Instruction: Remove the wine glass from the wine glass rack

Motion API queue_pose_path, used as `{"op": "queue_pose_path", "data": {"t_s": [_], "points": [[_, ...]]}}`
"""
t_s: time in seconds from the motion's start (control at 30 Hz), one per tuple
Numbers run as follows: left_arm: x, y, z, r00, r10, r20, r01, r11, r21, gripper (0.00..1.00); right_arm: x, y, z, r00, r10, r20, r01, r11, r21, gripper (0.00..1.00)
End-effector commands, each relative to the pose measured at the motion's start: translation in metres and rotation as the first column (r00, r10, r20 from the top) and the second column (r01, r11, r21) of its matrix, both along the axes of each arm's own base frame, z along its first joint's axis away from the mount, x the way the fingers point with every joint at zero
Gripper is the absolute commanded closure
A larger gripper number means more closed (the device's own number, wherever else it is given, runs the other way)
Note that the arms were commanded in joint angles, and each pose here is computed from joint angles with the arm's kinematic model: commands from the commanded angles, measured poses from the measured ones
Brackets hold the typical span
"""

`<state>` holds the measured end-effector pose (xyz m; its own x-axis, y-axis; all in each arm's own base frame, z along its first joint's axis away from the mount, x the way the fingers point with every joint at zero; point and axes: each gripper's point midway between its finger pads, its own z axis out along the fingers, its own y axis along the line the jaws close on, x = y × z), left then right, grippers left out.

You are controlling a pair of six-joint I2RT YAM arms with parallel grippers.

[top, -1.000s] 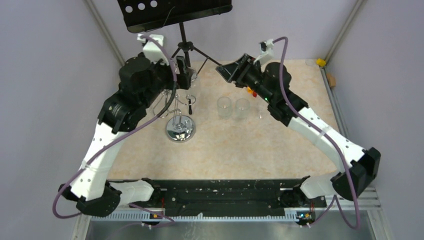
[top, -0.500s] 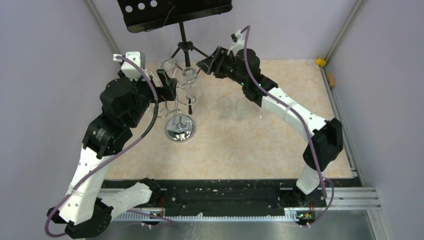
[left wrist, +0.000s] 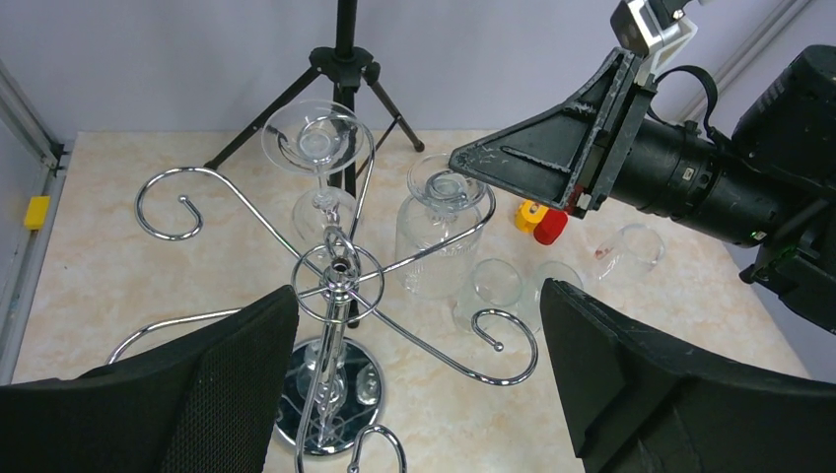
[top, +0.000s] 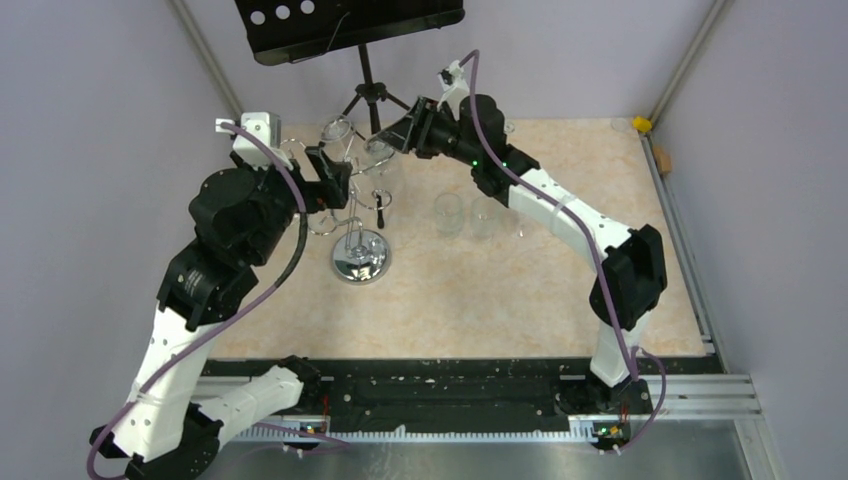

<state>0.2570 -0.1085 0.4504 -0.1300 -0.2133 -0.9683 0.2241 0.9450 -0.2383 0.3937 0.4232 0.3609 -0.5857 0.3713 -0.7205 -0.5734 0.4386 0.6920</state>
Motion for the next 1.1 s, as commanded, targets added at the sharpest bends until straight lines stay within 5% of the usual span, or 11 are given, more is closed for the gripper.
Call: {"op": "queue_pose_path", "data": {"t_s": [0.0,0.37,1.07], "points": [[0.002,-0.006,0.001,0.999,-0.030,0.014,0.031,0.999,-0.009,0.05,-0.012,0.009,0.040,0.996,0.055,0.071,-0.060,0.995,0.074,0.51],[0.006,-0.008,-0.013,0.999,-0.036,-0.017,0.036,0.999,0.039,0.05,-0.025,0.020,0.047,0.987,0.159,0.017,-0.160,0.981,0.108,0.70],[0.022,-0.019,-0.047,0.995,-0.044,-0.094,0.052,0.995,0.084,0.06,-0.032,0.019,0.034,0.980,0.184,-0.078,-0.181,0.983,0.039,0.74]]}}
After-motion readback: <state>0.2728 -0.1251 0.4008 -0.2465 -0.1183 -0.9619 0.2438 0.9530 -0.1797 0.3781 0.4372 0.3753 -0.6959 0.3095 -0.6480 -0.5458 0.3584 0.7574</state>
